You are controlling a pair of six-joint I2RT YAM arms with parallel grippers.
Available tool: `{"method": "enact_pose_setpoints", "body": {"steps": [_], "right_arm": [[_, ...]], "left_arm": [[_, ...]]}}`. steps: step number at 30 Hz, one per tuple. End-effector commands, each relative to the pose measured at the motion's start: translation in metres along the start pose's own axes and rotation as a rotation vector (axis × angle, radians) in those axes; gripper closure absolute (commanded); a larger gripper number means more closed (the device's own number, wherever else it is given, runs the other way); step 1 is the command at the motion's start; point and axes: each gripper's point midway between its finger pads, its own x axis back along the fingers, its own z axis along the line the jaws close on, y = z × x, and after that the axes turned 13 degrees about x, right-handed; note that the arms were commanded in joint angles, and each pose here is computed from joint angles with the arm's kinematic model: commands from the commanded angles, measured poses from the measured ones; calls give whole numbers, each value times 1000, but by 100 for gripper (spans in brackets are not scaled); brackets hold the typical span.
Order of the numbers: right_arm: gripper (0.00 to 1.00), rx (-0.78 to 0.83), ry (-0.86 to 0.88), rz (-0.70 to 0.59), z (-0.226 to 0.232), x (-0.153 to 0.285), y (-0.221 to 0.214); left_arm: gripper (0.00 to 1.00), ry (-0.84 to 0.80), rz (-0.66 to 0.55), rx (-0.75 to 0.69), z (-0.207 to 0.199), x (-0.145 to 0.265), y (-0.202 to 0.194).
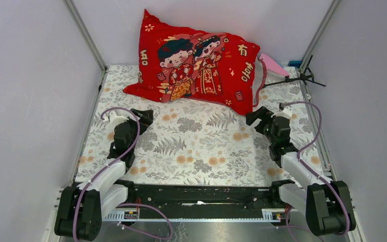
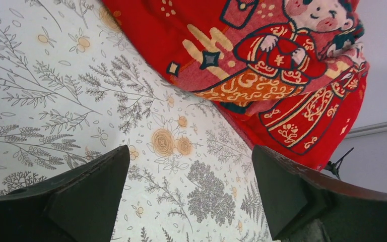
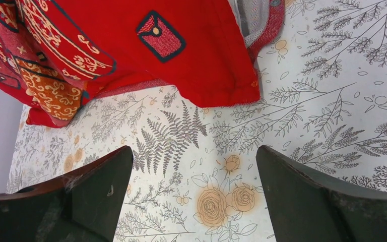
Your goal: Remove the pillowcase from the pillow
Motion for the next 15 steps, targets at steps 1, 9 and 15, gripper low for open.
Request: {"method": "enact_pose_setpoints", "body": {"steps": [1,9,15], "right_arm": [[0,-15,34,-5,7,-2,0],[1,-15,74,42,13,-13,-10],[0,-67,28,-48,5,-23,2]], "left_arm": [[1,-40,-56,24,-13,2,13],[1,-102,84,-45,-22,-5,-12],[1,-131,155,-79,-24,-10,-26]]}}
